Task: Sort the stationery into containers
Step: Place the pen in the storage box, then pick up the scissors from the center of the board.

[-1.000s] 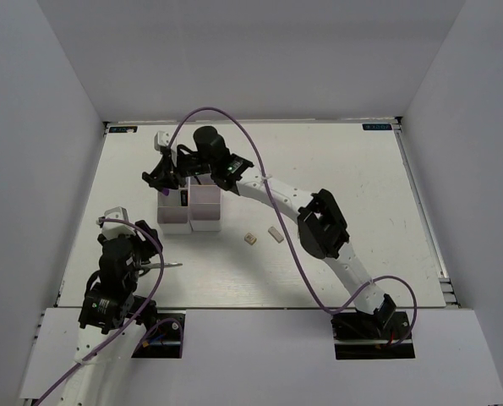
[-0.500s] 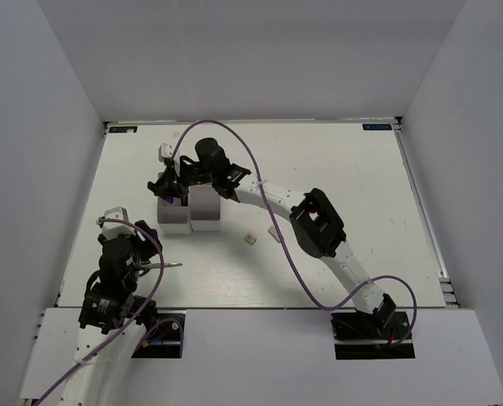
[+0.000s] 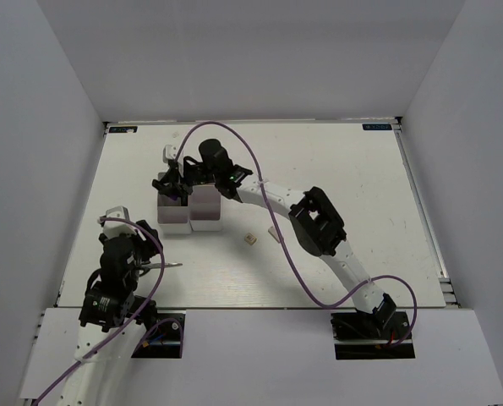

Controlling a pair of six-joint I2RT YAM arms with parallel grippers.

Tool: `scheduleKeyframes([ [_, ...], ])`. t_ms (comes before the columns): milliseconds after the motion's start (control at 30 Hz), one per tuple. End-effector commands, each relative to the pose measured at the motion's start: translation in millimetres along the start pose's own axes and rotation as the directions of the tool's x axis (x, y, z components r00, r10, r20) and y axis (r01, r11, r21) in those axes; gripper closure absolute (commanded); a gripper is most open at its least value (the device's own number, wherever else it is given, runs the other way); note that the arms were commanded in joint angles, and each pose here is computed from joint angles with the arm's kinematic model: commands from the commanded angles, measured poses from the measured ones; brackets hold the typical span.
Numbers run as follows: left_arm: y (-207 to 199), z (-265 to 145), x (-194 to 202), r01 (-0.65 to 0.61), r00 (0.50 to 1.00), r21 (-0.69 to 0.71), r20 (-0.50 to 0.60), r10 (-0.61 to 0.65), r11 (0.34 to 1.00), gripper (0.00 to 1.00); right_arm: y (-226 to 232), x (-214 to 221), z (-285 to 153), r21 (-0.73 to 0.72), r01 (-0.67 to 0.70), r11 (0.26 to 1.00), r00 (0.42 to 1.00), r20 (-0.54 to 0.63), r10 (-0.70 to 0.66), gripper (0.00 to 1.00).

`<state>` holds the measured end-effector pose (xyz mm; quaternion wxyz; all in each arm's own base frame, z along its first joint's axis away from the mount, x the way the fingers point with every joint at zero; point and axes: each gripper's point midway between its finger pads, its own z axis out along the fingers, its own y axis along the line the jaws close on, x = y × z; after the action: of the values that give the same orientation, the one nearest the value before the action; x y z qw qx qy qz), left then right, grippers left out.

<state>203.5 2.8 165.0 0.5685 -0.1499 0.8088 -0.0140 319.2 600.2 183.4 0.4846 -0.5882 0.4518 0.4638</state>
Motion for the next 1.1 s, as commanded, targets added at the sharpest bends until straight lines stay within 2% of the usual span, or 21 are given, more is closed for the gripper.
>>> scheduleKeyframes([
  [0, -1.8, 2.0, 2.4, 0.000, 1.000, 0.007, -0.012, 0.000, 1.000, 0.23, -0.7, -20.1, -4.4, 0.003, 0.076, 0.997, 0.996, 0.040, -0.076, 0.56],
  [100, -2.9, 3.4, 4.6, -0.003, 1.000, 0.009, -0.024, 0.003, 1.000, 0.23, 0.3, -26.4, -7.9, -0.004, 0.086, 0.996, 0.995, 0.045, -0.086, 0.50],
  [267, -3.0, 5.2, 8.3, -0.003, 0.999, 0.004, -0.045, 0.003, 1.000, 0.27, 0.9, -43.5, -13.8, 0.004, 0.099, 0.995, 0.994, 0.055, -0.099, 0.48],
  [367, -3.1, 6.5, 9.8, 0.004, 0.999, -0.001, -0.053, -0.004, 1.000, 0.45, 2.9, -58.8, -19.2, 0.008, 0.100, 0.995, 0.993, 0.069, -0.101, 0.50],
  [400, -3.2, 7.4, 10.4, 0.008, 0.998, -0.003, -0.054, -0.008, 1.000, 0.59, 5.1, -68.1, -21.9, 0.007, 0.101, 0.995, 0.992, 0.076, -0.101, 0.52],
  [433, -2.8, 8.5, 12.6, 0.031, 0.998, -0.013, -0.060, -0.032, 0.999, 0.68, 5.6, -73.2, -23.7, 0.012, 0.085, 0.996, 0.993, 0.080, -0.085, 0.54],
  [533, -1.1, 10.0, 21.5, 0.092, 0.991, -0.046, -0.092, -0.096, 0.995, 0.87, 0.3, -95.0, -37.1, 0.072, 0.022, 0.997, 0.998, 0.063, -0.027, 0.80],
  [567, -1.4, 10.7, 24.7, 0.156, 0.981, -0.075, -0.109, -0.163, 0.985, 0.90, -12.5, -122.6, -44.6, 0.142, 0.035, 0.989, 0.996, 0.073, -0.046, 0.89],
  [600, 3.1, 7.7, 37.3, 0.161, 0.970, -0.117, -0.166, -0.179, 0.980, 0.92, -18.4, -102.2, -55.9, 0.214, -0.032, 0.976, 0.998, -0.049, 0.043, 1.00],
  [667, 5.3, 5.9, 34.7, 0.336, 0.913, -0.238, -0.155, -0.377, 0.911, 0.86, -38.7, -124.9, -77.2, 0.338, -0.007, 0.941, 0.995, -0.096, 0.041, 1.00],
  [700, 7.8, 2.4, 44.4, 0.387, 0.876, -0.302, -0.175, -0.450, 0.871, 0.83, -32.2, -104.2, -94.3, 0.377, -0.037, 0.926, 0.970, -0.207, 0.124, 0.90],
  [733, 10.9, -2.4, 49.0, 0.400, 0.857, -0.347, -0.188, -0.480, 0.849, 0.71, -30.4, -112.0, -107.7, 0.399, -0.030, 0.917, 0.965, -0.228, 0.130, 0.74],
  [767, 9.8, -1.4, 43.9, 0.481, 0.806, -0.404, -0.145, -0.574, 0.778, 0.64, -31.1, -87.6, -129.2, 0.441, -0.056, 0.896, 0.929, -0.305, 0.208, 0.58],
  [800, 12.0, -4.5, 45.1, 0.468, 0.795, -0.455, -0.158, -0.586, 0.758, 0.58, -17.4, -98.5, -154.2, 0.452, -0.074, 0.889, 0.909, -0.336, 0.247, 0.33],
  [833, 18.6, -9.9, 49.0, 0.450, 0.790, -0.507, -0.159, -0.592, 0.736, 0.49, 3.7, -76.6, -170.2, 0.429, -0.126, 0.894, 0.853, -0.414, 0.319, 0.26],
  [867, 20.5, -13.0, 47.8, 0.466, 0.760, -0.567, -0.136, -0.635, 0.679, 0.47, 5.1, -61.8, -193.7, 0.445, -0.167, 0.880, 0.814, -0.441, 0.377, 0.21],
  [900, 21.5, -12.0, 41.6, 0.461, 0.757, -0.598, -0.119, -0.642, 0.655, 0.44, 20.7, -57.9, -201.9, 0.408, -0.229, 0.884, 0.792, -0.451, 0.413, 0.17],
  [933, 24.0, -15.3, 41.5, 0.431, 0.758, -0.638, -0.128, -0.640, 0.638, 0.37, 54.7, -41.6, -239.0, 0.411, -0.321, 0.853, 0.700, -0.504, 0.506, 0.17],
  [967, 26.5, -16.4, 42.4, 0.435, 0.747, -0.668, -0.107, -0.656, 0.604, 0.34, 69.3, -11.8, -259.8, 0.429, -0.378, 0.820, 0.630, -0.530, 0.568, 0.20],
  [1000, 28.1, -13.1, 43.4, 0.406, 0.753, -0.698, -0.110, -0.649, 0.590, 0.34, 86.0, -20.0, -273.0, 0.409, -0.405, 0.818, 0.634, -0.518, 0.574, 0.26],
  [1067, 27.0, -6.9, 42.9, 0.406, 0.750, -0.704, -0.107, -0.652, 0.582, 0.34, 97.2, -6.1, -305.6, 0.438, -0.416, 0.797, 0.638, -0.484, 0.599, 0.55],
])
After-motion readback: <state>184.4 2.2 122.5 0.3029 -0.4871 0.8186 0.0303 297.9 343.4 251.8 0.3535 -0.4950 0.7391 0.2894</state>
